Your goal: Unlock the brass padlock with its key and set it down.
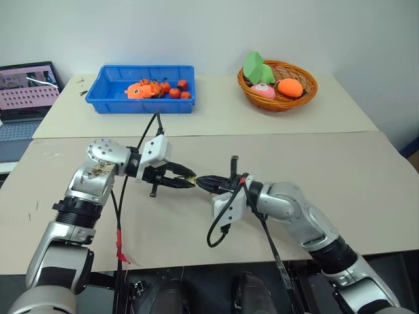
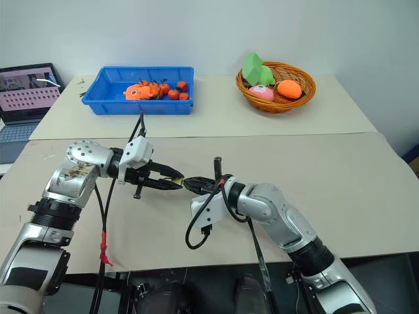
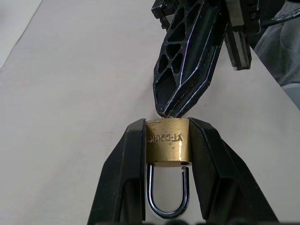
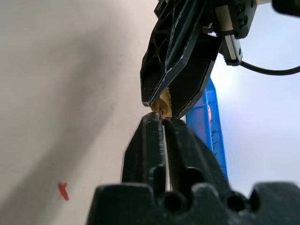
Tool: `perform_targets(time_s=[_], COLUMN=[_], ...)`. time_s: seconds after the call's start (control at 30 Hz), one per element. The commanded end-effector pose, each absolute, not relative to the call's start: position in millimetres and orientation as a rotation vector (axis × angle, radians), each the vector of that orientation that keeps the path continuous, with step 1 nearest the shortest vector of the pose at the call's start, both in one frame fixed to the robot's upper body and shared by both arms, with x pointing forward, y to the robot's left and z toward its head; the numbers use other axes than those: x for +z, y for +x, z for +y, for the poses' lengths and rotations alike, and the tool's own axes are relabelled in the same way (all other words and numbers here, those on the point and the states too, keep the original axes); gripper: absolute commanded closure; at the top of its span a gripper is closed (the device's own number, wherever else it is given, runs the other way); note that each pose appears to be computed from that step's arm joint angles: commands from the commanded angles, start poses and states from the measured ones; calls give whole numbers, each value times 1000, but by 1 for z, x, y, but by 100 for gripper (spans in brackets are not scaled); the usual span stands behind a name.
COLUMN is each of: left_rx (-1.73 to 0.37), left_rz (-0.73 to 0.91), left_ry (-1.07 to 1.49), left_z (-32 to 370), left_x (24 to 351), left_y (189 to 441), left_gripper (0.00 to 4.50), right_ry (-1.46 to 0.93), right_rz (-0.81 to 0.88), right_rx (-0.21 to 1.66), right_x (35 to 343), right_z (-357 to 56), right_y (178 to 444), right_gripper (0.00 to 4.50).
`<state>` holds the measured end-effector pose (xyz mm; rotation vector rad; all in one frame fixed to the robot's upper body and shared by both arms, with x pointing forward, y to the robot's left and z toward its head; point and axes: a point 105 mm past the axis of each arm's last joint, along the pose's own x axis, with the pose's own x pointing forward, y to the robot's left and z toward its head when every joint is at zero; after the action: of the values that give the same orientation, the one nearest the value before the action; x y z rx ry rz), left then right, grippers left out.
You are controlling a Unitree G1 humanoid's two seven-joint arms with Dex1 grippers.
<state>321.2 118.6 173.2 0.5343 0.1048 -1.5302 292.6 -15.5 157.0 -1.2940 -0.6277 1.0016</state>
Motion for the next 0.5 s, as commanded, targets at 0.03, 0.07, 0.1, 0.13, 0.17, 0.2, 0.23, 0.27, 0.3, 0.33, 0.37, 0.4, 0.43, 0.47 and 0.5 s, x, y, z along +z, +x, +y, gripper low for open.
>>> perform_targets(time_s=[0.03, 0.07, 0.1, 0.13, 0.17, 0.2, 0.23, 0.27, 0.3, 0.33, 0.37, 0.4, 0.43, 0.47, 0.5], left_rx=[-1529, -1529, -1530, -1530, -1529, -1529, -1529, -1530, -1530, -1531, -1531, -1531, -1531, -1531, -1530], left_rz=[23, 23, 23, 23, 22, 22, 22, 22, 22, 22, 22, 22, 22, 22, 22], left_ry=[568, 567, 567, 568, 569, 569, 571, 570, 571, 570, 569, 570, 570, 570, 571], left_z=[116, 116, 116, 116, 116, 116, 116, 116, 116, 116, 116, 116, 116, 116, 116], left_x=[192, 192, 192, 192, 192, 192, 192, 192, 192, 192, 192, 192, 192, 192, 192], left_y=[321, 321, 321, 321, 321, 322, 321, 321, 321, 321, 321, 321, 321, 321, 321], left_gripper=[367, 367, 367, 367, 367, 367, 367, 367, 367, 367, 367, 367, 367, 367, 367], right_ry=[-1353, -1369, -1378, -1382, -1404, -1418, -1438, -1461, -1481, -1500, -1512, -1525, -1537, -1558, -1582], right_rz=[-723, -735, -742, -750, -779, -800, -823, -850, -885, -927, -958, -991, -1013, -1029, -1042], right_rx=[963, 957, 955, 938, 918, 905, 895, 885, 863, 842, 824, 805, 796, 796, 798], right_x=[165, 165, 165, 166, 168, 170, 170, 171, 173, 176, 178, 180, 180, 178, 174], right_z=[-14, -14, -15, -16, -16, -17, -17, -16, -15, -13, -11, -10, -9, -9, -9], right_y=[290, 290, 290, 292, 293, 293, 293, 293, 292, 291, 290, 289, 288, 287, 287], right_gripper=[275, 236, 236, 236, 236, 236, 236, 236, 236, 236, 236, 236, 236, 236, 236])
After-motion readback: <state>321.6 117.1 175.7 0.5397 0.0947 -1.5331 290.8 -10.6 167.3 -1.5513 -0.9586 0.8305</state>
